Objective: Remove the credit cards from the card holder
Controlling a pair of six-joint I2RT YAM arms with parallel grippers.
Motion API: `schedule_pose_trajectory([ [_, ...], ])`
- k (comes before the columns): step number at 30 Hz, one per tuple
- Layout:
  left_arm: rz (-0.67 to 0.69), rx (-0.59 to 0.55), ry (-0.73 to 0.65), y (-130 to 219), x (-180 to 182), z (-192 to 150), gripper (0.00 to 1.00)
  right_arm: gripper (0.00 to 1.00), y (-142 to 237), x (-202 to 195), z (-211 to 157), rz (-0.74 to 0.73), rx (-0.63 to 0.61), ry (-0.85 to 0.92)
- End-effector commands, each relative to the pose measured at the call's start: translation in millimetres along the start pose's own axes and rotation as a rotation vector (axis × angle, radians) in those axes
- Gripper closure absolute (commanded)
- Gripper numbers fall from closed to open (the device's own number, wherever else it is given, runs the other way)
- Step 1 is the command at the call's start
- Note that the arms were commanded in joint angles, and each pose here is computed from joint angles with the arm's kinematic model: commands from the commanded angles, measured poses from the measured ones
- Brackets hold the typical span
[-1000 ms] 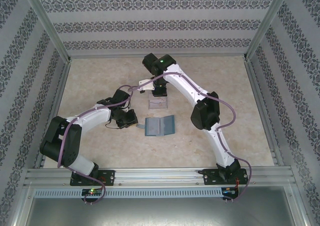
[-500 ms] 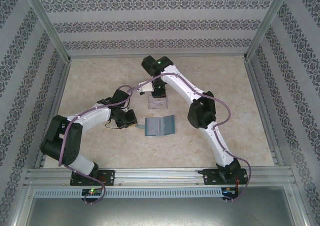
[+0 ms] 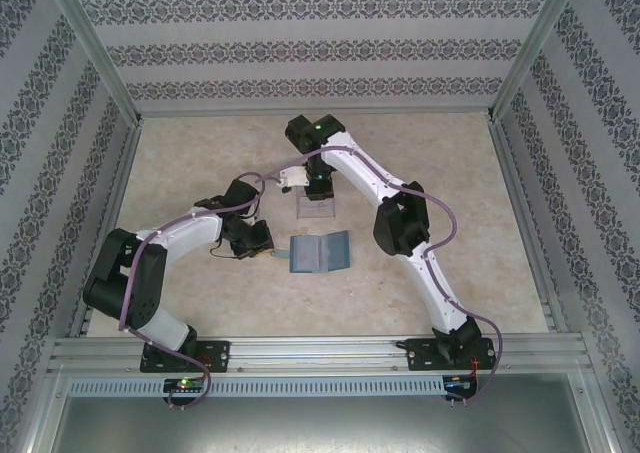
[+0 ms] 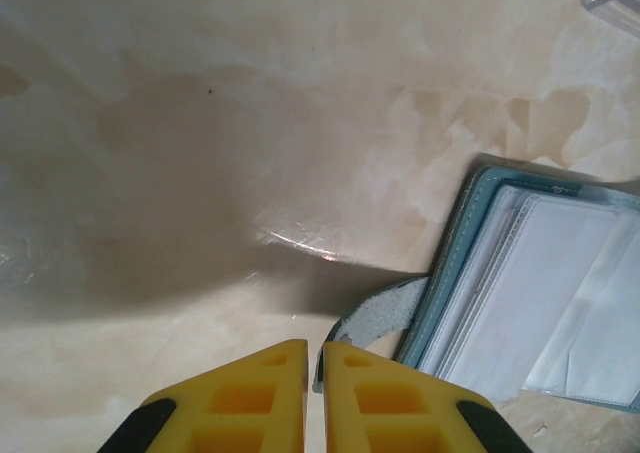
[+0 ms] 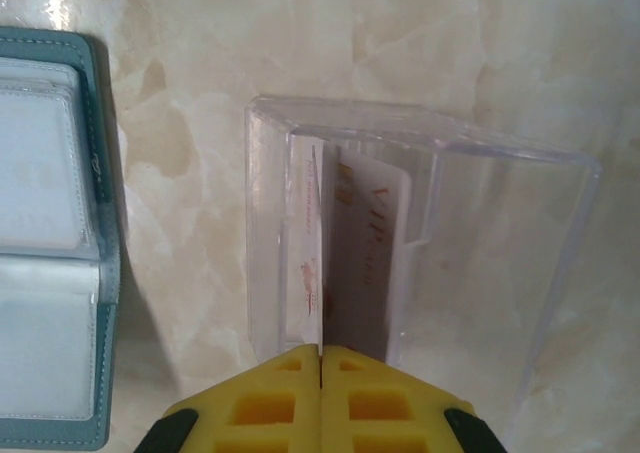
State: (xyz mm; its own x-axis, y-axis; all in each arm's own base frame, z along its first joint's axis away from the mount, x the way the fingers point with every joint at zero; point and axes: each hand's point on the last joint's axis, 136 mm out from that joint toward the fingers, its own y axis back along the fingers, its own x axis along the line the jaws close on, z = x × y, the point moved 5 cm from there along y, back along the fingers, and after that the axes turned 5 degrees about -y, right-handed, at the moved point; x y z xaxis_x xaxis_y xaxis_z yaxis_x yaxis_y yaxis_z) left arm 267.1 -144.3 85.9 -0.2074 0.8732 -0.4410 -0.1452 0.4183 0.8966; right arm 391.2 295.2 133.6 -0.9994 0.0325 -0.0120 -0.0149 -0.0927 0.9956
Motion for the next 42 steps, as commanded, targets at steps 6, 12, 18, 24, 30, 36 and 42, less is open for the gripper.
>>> schedule_pose_trajectory([
  [6,0.007,0.016,0.018,1,2,2,0.88,0.88,-7,-5,-2,0.008,0.007,-0.032],
  [12,0.005,0.017,0.017,0,2,3,0.88,0.81,11,-18,-2,-0.091,-0.012,-0.039],
  [18,0.0,0.018,0.015,0,1,3,0.88,0.79,14,-24,-1,-0.132,-0.01,-0.038],
  [24,-0.013,0.014,0.001,2,-3,5,0.88,0.77,25,-21,1,-0.135,-0.034,-0.049],
  [30,-0.036,-0.001,-0.029,8,-10,9,0.88,0.77,48,-22,4,-0.2,-0.118,-0.129],
  [36,-0.054,-0.013,-0.052,12,-17,15,0.88,0.76,67,-21,5,-0.264,-0.235,-0.319],
  [42,-0.073,-0.012,-0.074,12,-23,17,0.88,0.75,82,-7,1,-0.26,-0.367,-0.588],
])
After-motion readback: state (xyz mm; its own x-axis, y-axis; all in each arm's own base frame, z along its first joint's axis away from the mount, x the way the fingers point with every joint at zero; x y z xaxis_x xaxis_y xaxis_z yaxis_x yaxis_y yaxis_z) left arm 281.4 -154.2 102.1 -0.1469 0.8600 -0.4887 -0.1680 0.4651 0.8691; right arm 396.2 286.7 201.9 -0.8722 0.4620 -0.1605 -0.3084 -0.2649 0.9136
